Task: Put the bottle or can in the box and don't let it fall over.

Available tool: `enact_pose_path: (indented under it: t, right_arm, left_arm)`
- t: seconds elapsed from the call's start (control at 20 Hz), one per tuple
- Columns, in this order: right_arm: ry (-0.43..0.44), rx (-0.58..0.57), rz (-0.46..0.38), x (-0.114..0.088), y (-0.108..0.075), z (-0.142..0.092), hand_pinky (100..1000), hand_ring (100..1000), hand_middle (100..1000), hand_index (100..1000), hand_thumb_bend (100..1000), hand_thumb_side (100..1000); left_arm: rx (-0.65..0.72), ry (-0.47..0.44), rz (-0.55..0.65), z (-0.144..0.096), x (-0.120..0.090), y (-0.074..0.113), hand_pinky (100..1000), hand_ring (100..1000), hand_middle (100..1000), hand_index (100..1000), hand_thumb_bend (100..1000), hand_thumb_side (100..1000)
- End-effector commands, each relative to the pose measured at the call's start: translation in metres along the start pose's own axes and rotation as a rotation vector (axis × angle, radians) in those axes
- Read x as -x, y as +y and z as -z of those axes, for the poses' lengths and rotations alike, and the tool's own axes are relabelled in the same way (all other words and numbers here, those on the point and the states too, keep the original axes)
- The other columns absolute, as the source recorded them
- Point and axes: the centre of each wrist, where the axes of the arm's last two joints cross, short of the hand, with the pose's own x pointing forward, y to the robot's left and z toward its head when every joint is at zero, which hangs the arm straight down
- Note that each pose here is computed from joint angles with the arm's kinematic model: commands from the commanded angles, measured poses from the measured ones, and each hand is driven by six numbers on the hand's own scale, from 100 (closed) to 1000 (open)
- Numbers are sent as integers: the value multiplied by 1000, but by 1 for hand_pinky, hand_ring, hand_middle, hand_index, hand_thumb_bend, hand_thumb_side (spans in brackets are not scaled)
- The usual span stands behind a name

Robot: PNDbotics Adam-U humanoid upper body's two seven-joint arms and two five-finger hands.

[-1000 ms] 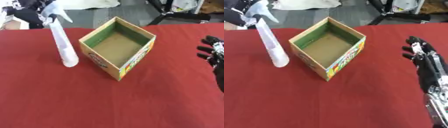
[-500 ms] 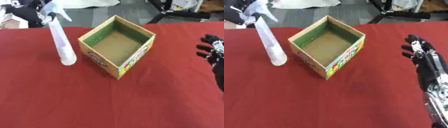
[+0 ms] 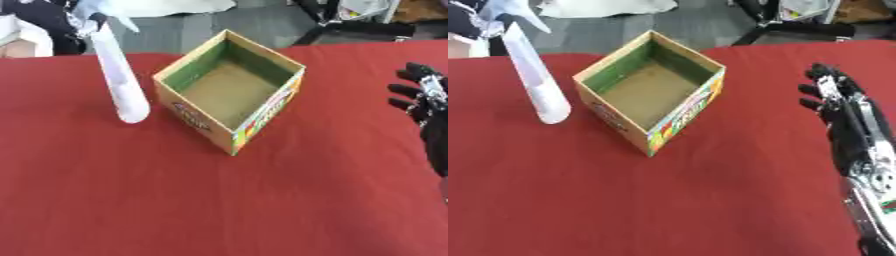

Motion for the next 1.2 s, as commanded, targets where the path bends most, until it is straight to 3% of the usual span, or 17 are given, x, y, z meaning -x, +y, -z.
enact_pose_path:
  t: [0.05, 1.2]
  right_arm:
    - [-19, -6, -10, -6, -4, 2, 830, 825, 826, 850, 100, 665]
    - [-51, -44, -16, -13, 1, 9, 833, 825, 827, 849, 100, 675]
  left_arm:
    - [-42, -9, 37, -8, -10, 20, 448, 316, 398, 473, 100, 100]
    - [-280, -62, 54, -6, -48, 61, 441, 308, 388, 461, 100, 100]
